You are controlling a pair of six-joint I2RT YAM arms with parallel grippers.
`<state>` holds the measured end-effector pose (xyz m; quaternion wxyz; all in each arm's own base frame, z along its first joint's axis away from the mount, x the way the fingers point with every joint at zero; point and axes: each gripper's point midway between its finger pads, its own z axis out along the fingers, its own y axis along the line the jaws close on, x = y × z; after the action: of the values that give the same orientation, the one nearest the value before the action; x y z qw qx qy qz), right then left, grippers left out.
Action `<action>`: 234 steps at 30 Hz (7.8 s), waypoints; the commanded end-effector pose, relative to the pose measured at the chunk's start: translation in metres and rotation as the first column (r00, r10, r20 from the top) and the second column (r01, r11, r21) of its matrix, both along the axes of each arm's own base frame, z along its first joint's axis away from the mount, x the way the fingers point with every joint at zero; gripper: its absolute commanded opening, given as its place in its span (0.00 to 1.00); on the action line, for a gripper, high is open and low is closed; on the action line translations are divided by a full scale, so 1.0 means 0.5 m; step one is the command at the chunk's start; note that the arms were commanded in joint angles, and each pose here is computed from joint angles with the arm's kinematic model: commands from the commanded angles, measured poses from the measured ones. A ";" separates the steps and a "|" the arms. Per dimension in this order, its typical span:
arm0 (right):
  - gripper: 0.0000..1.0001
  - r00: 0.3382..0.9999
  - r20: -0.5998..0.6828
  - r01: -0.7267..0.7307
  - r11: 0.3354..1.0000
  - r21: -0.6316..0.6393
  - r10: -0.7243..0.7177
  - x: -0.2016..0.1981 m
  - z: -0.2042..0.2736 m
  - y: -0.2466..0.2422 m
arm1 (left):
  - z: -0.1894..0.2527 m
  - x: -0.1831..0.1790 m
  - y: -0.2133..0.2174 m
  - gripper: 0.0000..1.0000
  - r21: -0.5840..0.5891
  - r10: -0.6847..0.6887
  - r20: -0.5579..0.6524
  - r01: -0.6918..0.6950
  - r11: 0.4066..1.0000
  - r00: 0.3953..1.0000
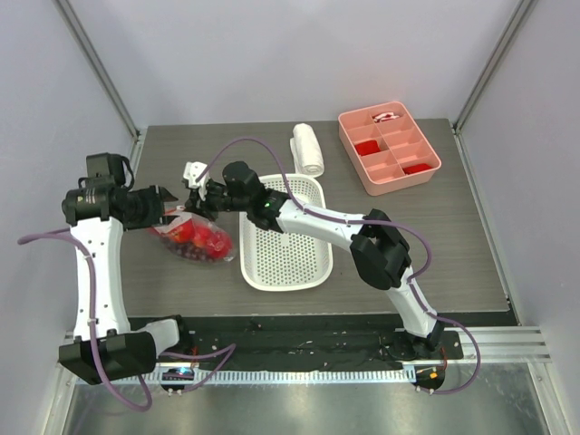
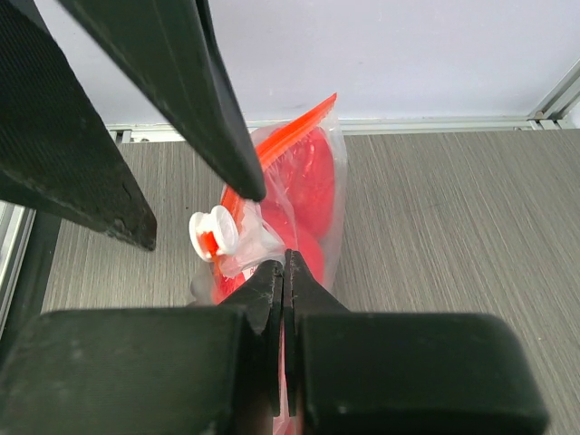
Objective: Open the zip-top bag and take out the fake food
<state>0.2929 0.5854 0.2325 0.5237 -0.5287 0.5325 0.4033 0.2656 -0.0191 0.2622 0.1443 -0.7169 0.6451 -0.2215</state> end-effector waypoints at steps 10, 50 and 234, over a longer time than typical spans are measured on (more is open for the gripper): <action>0.01 0.996 0.092 -0.015 0.993 0.115 0.005 -0.014 0.141 -0.009 | 0.032 0.004 0.011 0.43 0.023 0.033 0.051 -0.034 0.999 0.998; 0.43 0.983 0.136 -0.136 0.989 0.061 0.126 -0.064 0.155 -0.021 | -0.002 0.024 0.010 0.00 0.085 -0.161 -0.036 0.164 0.983 0.986; 0.28 0.651 -0.693 0.228 0.951 -0.210 -0.309 -0.106 0.147 -0.098 | -0.042 0.097 -0.033 0.00 0.606 -0.709 0.191 0.486 0.629 0.679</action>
<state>0.2653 0.5431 0.2915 0.3201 -0.2693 0.7860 0.4552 0.3060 -0.0307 0.2166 0.3384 -0.3371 0.8558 -0.1987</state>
